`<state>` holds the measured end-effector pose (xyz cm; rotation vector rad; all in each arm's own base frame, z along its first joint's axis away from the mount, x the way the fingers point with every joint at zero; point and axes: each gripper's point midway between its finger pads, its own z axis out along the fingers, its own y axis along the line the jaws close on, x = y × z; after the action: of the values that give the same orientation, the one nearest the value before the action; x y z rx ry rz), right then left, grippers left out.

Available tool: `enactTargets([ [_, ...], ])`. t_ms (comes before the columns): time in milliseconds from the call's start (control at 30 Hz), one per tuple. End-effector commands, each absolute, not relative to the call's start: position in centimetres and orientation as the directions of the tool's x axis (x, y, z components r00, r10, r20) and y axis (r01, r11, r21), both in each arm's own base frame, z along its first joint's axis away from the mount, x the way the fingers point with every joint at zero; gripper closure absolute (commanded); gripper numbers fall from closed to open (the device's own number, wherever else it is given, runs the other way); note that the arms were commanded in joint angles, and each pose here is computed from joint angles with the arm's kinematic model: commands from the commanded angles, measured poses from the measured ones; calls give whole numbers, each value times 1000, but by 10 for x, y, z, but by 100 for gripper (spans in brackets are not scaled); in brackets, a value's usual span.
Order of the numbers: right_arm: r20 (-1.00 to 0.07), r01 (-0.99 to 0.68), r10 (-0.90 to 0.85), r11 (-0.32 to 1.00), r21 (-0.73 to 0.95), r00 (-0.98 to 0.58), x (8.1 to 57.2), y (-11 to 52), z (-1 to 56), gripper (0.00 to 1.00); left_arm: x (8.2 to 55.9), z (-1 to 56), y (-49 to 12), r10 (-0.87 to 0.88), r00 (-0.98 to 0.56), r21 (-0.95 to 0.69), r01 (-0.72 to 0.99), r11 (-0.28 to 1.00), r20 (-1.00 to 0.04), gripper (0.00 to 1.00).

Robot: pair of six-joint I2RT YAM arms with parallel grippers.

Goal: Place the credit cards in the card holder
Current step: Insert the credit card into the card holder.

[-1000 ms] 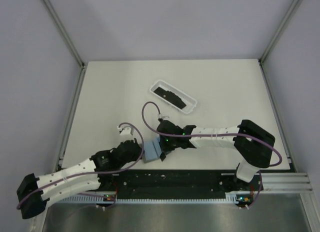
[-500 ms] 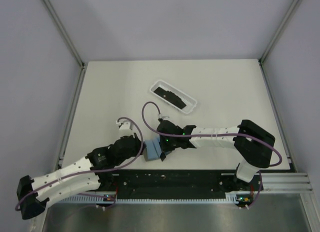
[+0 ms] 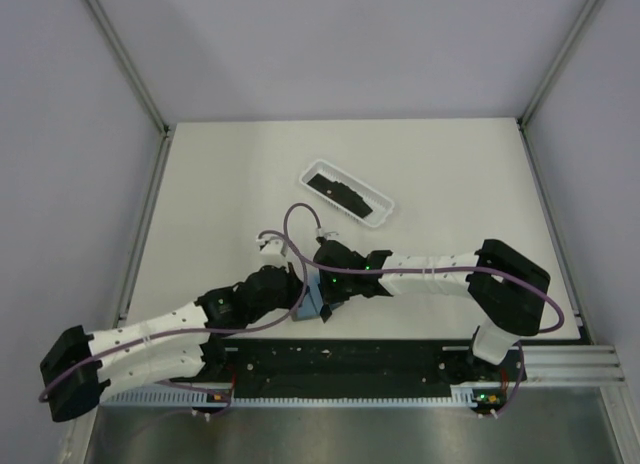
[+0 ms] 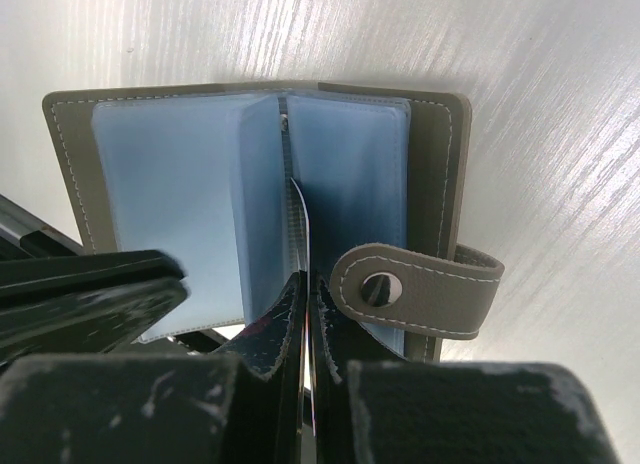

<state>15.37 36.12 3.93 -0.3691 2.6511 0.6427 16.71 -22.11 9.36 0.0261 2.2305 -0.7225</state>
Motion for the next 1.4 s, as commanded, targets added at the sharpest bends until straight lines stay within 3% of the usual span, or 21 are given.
enactTargets([
  [0,-397,-333,-200,893,302,-896,147,344,20,100,169,81,-235,-181,-715,-495,259,829,-676,100],
  [300,-469,-327,-165,900,288,-867,158,337,50,100,159,34,-230,-111,-779,-439,224,870,-617,100],
  [533,-575,-334,-111,895,297,-810,167,318,101,100,159,26,-237,-104,-788,-450,233,862,-607,100],
  [767,-593,-393,-116,845,363,-797,159,326,130,100,163,28,-245,-91,-787,-448,248,859,-611,100],
  [1367,-547,-338,-135,896,288,-826,157,308,89,100,186,63,-289,-68,-755,-462,325,825,-652,100],
])
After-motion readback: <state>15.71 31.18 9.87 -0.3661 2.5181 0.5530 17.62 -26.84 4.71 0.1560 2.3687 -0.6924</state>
